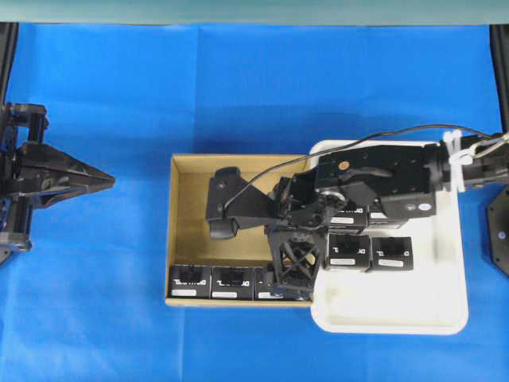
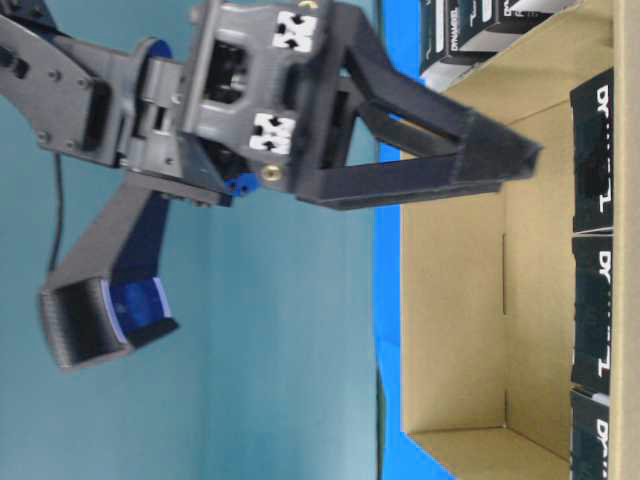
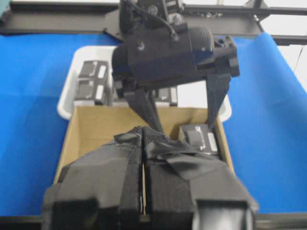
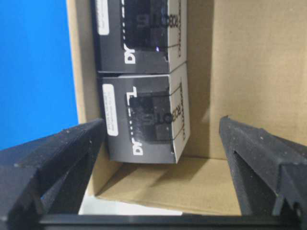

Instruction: Pick the box from inside the cardboard box.

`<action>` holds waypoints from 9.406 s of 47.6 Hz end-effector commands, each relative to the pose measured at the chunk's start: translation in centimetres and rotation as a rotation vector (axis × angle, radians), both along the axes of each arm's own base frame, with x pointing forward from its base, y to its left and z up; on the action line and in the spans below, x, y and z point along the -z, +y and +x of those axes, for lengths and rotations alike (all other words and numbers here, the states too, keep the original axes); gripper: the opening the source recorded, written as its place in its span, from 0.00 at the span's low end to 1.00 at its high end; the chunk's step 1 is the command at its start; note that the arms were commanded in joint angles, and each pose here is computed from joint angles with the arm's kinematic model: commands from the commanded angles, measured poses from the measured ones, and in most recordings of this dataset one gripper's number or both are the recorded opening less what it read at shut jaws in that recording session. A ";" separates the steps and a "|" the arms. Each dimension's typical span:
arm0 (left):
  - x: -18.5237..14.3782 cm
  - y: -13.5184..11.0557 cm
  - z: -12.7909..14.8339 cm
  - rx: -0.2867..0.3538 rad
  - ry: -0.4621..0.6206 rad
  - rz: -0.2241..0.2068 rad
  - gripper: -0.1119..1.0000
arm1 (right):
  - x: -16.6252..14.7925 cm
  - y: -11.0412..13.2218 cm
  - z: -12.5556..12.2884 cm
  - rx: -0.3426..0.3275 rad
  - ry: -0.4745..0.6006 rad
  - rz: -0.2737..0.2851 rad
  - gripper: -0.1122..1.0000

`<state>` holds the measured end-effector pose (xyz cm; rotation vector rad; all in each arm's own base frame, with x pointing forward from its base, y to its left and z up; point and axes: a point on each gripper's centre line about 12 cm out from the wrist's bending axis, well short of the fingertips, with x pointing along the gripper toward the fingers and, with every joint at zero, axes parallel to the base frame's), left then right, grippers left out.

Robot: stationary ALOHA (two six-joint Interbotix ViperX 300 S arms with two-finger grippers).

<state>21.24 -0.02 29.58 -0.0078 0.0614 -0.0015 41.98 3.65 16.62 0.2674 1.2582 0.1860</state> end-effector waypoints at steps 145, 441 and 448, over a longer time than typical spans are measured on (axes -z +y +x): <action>-0.7 0.1 0.2 -0.003 -0.002 0.000 0.07 | 3.3 -2.0 0.6 -0.183 -0.041 -0.239 0.84; -0.9 -1.2 0.1 0.053 -0.005 -0.035 0.07 | -15.4 -0.7 -17.8 0.192 -0.953 -0.043 0.93; -0.9 -1.2 0.1 0.053 -0.007 -0.035 0.07 | -15.2 -0.7 -17.8 0.193 -0.943 -0.042 0.93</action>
